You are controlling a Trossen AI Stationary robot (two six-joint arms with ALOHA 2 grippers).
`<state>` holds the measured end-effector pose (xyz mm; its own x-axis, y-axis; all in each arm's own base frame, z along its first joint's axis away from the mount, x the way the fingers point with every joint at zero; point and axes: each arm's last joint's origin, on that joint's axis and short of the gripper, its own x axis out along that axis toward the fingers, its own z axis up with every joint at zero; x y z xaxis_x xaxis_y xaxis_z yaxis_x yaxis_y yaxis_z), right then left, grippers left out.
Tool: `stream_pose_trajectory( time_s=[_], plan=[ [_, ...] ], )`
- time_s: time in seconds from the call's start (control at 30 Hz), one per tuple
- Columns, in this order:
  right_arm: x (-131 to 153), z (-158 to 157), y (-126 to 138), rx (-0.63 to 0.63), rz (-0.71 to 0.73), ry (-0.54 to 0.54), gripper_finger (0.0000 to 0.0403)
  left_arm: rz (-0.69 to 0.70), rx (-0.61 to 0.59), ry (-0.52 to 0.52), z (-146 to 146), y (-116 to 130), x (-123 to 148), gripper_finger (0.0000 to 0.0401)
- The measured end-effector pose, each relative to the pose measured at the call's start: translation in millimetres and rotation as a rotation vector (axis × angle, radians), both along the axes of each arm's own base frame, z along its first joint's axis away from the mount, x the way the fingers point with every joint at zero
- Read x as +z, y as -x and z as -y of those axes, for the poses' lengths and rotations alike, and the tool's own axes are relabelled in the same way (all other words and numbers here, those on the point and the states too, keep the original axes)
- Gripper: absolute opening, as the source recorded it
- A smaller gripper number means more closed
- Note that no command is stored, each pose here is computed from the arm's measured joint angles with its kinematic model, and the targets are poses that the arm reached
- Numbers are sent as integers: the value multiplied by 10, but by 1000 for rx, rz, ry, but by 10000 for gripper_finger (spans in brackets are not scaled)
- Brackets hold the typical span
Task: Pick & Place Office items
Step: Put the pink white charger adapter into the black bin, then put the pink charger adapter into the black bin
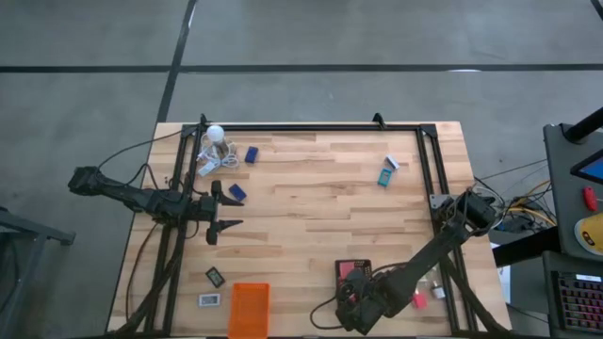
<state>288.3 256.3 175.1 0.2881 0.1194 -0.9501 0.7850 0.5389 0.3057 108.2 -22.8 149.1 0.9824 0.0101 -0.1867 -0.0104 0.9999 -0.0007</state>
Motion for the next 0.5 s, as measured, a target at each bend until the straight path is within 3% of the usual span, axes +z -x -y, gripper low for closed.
stream_pose_trajectory(
  time_s=[0.2,0.5],
  plan=[
    [35,5,6,28,11,3,248,-1,0,0,0,0,-1,252],
    [357,90,86,28,105,28,237,0,0,0,0,0,0,252]
  ],
)
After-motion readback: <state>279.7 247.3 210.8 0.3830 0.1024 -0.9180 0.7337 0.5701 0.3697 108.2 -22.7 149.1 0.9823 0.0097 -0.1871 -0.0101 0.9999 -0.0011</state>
